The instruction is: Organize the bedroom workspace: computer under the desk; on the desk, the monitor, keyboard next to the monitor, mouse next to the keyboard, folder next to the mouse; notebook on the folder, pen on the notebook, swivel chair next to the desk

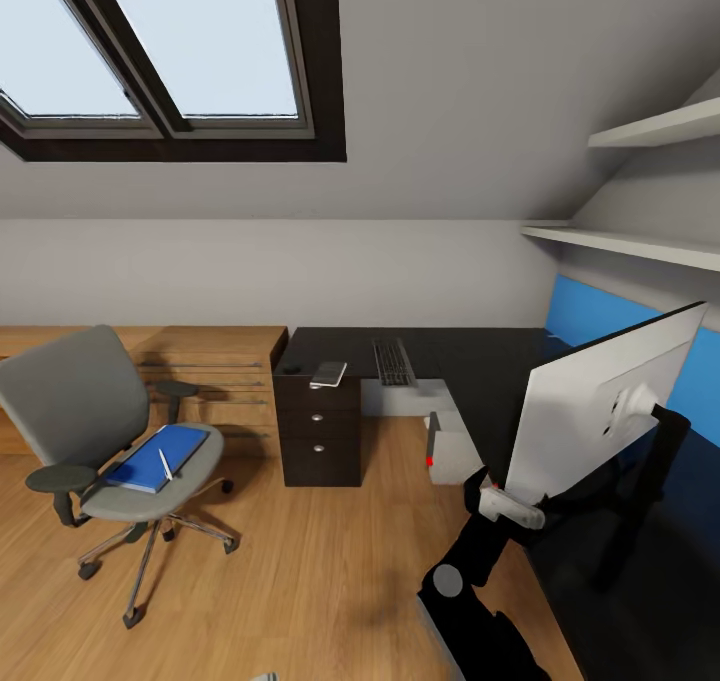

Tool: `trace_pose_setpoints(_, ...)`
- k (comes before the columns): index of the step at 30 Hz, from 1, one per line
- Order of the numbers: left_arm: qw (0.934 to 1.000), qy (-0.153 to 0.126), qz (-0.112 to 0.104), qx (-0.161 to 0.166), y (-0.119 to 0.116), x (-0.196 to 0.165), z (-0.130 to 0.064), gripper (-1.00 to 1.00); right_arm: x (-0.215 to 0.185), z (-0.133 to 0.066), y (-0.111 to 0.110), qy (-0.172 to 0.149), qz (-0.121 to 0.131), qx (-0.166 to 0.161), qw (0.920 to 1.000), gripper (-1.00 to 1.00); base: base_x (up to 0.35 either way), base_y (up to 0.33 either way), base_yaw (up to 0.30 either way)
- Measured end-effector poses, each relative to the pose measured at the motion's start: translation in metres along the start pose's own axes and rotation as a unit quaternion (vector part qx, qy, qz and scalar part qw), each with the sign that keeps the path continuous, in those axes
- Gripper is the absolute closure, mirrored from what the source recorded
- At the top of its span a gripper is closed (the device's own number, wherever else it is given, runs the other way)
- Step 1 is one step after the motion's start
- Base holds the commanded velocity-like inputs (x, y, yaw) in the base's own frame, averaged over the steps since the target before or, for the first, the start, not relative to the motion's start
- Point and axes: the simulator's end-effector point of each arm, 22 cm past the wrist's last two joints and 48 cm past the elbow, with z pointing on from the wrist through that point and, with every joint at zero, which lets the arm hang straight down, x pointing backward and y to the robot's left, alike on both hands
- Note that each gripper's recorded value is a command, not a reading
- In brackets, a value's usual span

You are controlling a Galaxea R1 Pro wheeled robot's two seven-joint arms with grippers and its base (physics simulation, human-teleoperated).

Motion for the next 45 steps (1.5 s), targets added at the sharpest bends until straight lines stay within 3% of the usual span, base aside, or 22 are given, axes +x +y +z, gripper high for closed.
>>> trace_pose_setpoints(29, 0.9999, 0.010, 0.001, -0.003, -0.002, 0.011, 0.001, -1.00, 0.003, 0.015, -0.018, -0.003, -0.007, 0.019, 0.9998, -1.00, 0.097, 0.000, 0.000)
trace_pose_setpoints(45, 0.9999, 0.011, 0.001, -0.003, -0.002, 0.011, 0.002, -1.00, 0.004, 0.017, -0.021, -0.001, -0.007, 0.026, 0.9996, -1.00, -0.029, -0.073, 0.000)
